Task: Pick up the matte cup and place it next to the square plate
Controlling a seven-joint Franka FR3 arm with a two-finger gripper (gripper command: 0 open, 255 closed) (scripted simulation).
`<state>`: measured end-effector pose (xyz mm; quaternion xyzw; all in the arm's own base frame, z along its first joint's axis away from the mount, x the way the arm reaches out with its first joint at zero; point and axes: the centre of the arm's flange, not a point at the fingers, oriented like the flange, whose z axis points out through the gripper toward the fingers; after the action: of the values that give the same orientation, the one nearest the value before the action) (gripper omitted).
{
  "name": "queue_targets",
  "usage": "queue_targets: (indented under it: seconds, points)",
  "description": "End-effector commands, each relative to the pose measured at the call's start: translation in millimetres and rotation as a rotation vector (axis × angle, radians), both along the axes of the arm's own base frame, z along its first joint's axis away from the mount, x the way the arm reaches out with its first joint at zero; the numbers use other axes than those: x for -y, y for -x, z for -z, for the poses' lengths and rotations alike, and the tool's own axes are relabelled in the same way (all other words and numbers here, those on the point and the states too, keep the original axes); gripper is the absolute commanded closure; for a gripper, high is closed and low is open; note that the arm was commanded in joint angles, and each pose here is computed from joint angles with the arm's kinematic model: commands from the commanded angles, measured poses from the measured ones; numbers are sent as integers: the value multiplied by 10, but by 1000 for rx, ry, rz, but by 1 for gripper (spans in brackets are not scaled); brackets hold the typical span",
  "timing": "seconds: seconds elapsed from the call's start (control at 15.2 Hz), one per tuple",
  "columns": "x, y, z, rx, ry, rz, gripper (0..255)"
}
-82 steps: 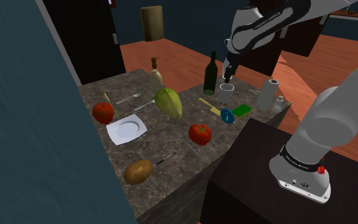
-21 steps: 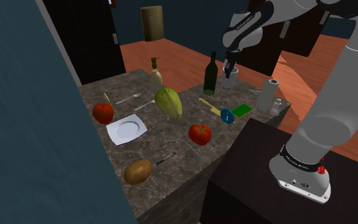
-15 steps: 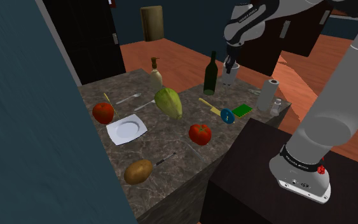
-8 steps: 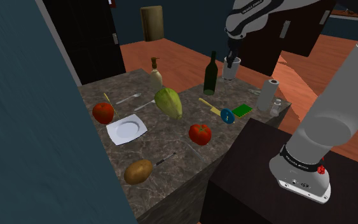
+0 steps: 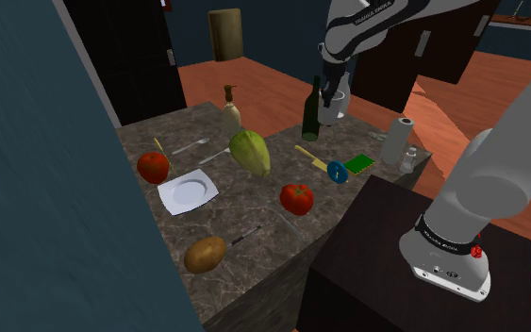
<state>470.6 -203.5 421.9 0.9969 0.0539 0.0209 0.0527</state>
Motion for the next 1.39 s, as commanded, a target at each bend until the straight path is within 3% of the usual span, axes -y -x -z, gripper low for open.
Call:
queue_targets:
  seconds: [0.0, 1.32]
  points:
    - [-259, -64, -27, 1, 1, 2, 255]
    - [-2860, -514, -37, 1, 1, 2, 255]
